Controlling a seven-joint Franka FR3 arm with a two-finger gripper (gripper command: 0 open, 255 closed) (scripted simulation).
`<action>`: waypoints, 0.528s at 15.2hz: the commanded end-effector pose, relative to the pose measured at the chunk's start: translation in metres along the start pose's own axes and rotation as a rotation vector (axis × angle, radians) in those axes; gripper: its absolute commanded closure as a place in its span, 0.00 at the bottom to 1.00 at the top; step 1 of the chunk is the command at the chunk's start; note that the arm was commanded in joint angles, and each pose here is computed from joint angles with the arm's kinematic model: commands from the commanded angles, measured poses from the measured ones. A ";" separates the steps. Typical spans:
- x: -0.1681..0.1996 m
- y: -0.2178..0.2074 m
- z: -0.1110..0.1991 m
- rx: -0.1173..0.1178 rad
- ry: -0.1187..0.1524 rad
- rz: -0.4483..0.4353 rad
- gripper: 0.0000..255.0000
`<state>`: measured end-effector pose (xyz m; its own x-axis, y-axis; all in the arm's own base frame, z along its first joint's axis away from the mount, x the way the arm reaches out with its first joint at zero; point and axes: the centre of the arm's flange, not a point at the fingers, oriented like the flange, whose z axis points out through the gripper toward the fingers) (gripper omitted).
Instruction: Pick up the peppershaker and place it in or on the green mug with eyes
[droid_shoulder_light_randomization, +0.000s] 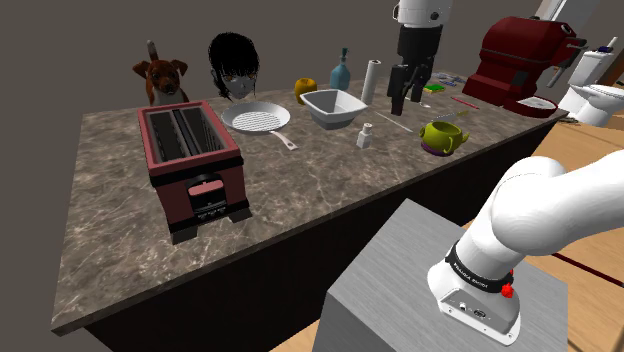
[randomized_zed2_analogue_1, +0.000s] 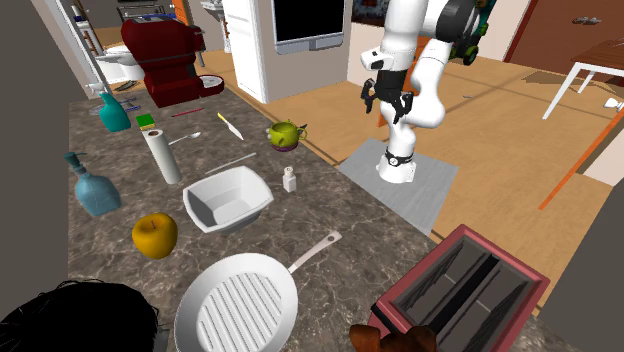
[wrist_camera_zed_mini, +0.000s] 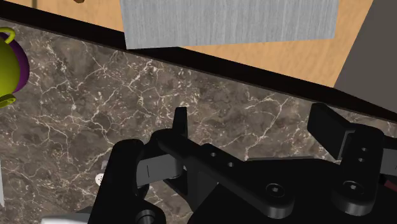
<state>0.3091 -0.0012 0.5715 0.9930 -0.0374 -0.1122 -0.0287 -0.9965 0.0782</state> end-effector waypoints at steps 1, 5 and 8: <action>0.000 0.000 0.000 0.000 0.000 0.000 0.00; 0.040 0.031 0.024 0.015 -0.016 0.032 0.00; 0.069 0.055 0.042 0.026 -0.028 0.056 0.00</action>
<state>0.3611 -0.0485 0.5316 0.9872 -0.0859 -0.1341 -0.0782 -0.9950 0.0615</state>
